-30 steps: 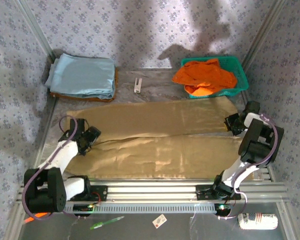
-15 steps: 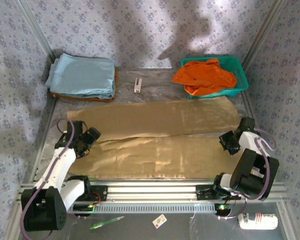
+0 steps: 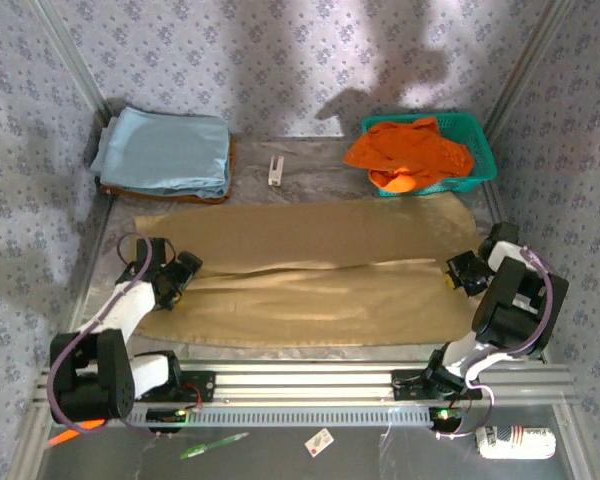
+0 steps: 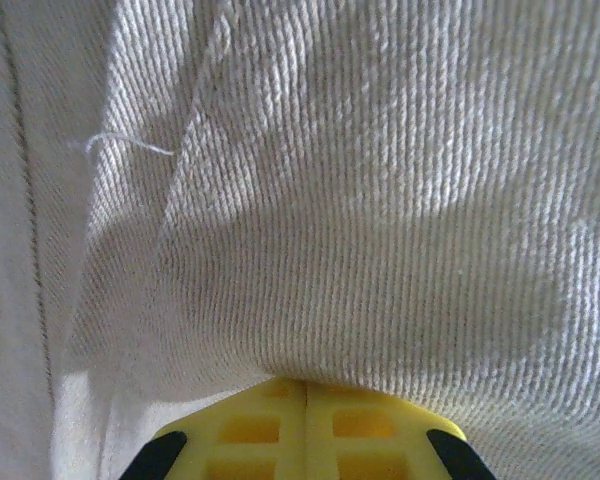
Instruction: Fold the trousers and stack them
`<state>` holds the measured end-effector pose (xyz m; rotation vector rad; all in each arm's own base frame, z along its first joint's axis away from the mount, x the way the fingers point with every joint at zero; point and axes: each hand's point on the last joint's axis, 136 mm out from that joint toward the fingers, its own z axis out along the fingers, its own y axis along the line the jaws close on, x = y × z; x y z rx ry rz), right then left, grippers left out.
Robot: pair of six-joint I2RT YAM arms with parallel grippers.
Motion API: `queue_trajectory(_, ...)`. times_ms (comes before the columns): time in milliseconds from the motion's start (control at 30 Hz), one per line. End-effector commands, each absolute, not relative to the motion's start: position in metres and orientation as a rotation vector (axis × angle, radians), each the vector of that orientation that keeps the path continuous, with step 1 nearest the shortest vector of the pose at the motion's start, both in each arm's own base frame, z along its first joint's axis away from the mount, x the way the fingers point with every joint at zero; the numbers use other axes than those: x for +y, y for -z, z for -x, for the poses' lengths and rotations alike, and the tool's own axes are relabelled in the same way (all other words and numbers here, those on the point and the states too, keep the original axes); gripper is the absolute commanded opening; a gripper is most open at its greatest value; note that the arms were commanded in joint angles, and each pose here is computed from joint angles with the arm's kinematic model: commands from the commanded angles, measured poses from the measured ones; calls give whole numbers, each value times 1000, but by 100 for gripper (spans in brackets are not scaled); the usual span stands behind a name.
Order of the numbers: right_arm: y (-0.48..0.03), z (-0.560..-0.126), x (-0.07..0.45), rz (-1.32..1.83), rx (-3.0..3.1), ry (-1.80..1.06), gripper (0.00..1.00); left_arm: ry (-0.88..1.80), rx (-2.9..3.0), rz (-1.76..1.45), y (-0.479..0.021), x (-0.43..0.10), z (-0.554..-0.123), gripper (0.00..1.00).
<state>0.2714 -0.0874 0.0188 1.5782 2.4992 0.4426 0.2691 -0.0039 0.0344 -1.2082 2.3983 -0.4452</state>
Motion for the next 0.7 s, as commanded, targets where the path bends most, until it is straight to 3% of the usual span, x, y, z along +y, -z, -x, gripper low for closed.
queue_trajectory(0,-23,-278,-103,-1594,2478,-354,0,431,2419,1268,-25,3,-268,95)
queue_trajectory(233,-40,-294,-108,-1552,2457,-372,0,420,2382,1285,-40,6,-260,95)
queue_trajectory(467,-83,-295,-79,-1370,2461,-413,1,379,2337,1242,-81,15,-252,98)
queue_trajectory(667,-121,-275,-41,-1178,2466,-457,10,407,2250,1183,-132,22,-250,97)
